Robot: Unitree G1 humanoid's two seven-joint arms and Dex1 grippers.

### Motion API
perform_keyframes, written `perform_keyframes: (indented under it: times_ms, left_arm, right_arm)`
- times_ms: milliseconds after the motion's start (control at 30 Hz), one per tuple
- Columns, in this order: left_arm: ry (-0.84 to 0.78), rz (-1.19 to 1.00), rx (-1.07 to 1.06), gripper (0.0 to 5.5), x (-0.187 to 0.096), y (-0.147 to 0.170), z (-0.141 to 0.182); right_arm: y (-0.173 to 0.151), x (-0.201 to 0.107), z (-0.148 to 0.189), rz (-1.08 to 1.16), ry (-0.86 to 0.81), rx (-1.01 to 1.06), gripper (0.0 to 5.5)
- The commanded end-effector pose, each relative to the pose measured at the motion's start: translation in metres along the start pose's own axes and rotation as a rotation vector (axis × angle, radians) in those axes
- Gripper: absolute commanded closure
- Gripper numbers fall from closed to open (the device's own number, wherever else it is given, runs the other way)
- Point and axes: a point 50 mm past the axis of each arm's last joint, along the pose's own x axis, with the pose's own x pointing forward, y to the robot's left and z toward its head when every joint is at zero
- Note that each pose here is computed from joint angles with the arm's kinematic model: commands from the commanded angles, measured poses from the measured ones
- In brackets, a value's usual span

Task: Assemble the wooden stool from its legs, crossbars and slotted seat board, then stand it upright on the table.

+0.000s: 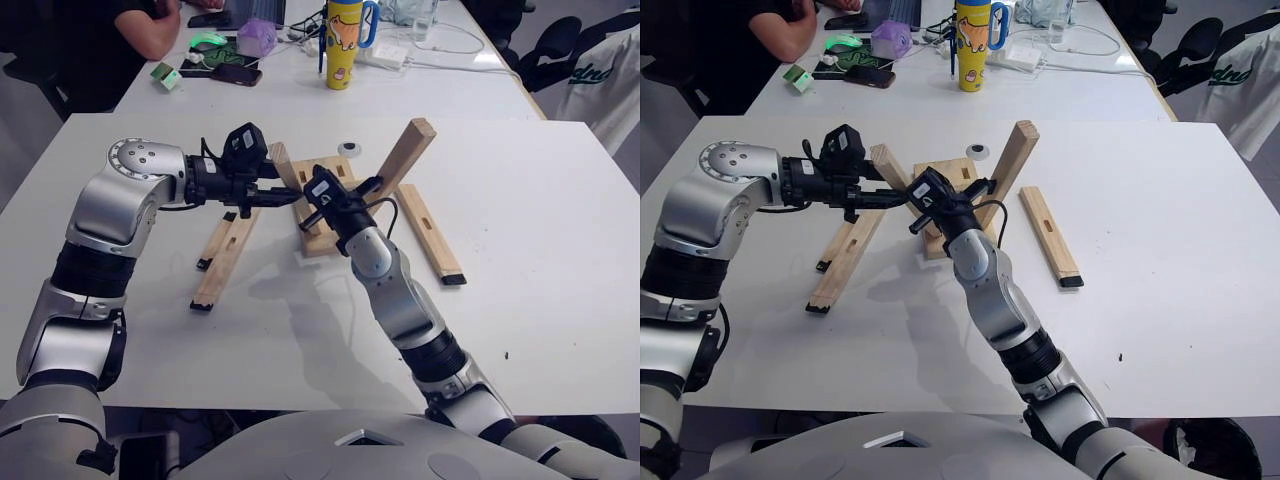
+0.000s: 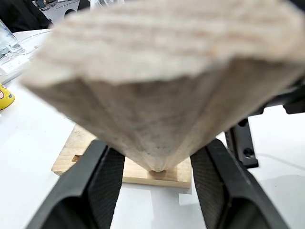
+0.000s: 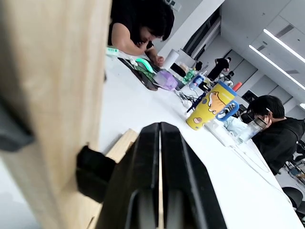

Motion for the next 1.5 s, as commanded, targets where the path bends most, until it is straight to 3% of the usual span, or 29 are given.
perform_keyframes:
  times_ms: [33,133,300,400,700,867,967,1033,1067,1200,1500]
  left_arm:
    - [0.110,-0.094,-0.144,3.47,0.021,-0.017,-0.039]
    - [0.127,-0.094,-0.136,3.47,0.021,-0.014,-0.040]
    - [0.160,-0.111,-0.105,3.47,0.020,-0.004,-0.037]
    - [0.180,-0.117,-0.088,3.47,0.020,0.003,-0.036]
    - [0.221,-0.187,-0.027,3.47,0.026,0.012,-0.033]
    - [0.194,-0.183,0.003,3.47,0.033,0.016,-0.030]
    - [0.051,-0.094,0.000,3.47,0.030,0.024,-0.019]
    - [-0.036,-0.056,-0.013,3.47,0.024,0.026,-0.013]
    - [-0.088,-0.044,-0.027,3.11,0.019,0.026,-0.009]
    - [-0.212,0.025,-0.045,2.50,-0.007,0.026,0.000]
    - [-0.367,0.101,-0.078,2.67,-0.065,0.004,0.031]
  right_arm:
    - [-0.013,-0.021,0.010,-0.030,-0.197,0.240,5.50]
    - [-0.022,-0.050,0.003,0.009,-0.284,0.365,5.50]
    - [-0.023,-0.081,-0.045,0.034,-0.107,0.373,5.50]
    - [-0.020,-0.077,-0.073,-0.008,0.033,0.351,5.50]
    - [0.023,-0.024,-0.108,0.002,0.326,0.336,5.50]
    - [0.041,-0.033,-0.136,0.071,0.559,0.307,5.50]
    - [0.047,-0.038,-0.140,0.118,0.600,0.312,5.50]
    - [0.048,-0.041,-0.141,0.125,0.614,0.315,5.50]
    - [0.047,-0.043,-0.142,0.124,0.620,0.312,5.50]
    - [0.043,-0.046,-0.145,0.112,0.637,0.292,5.50]
    - [0.040,-0.051,-0.153,0.121,0.657,0.289,5.50]
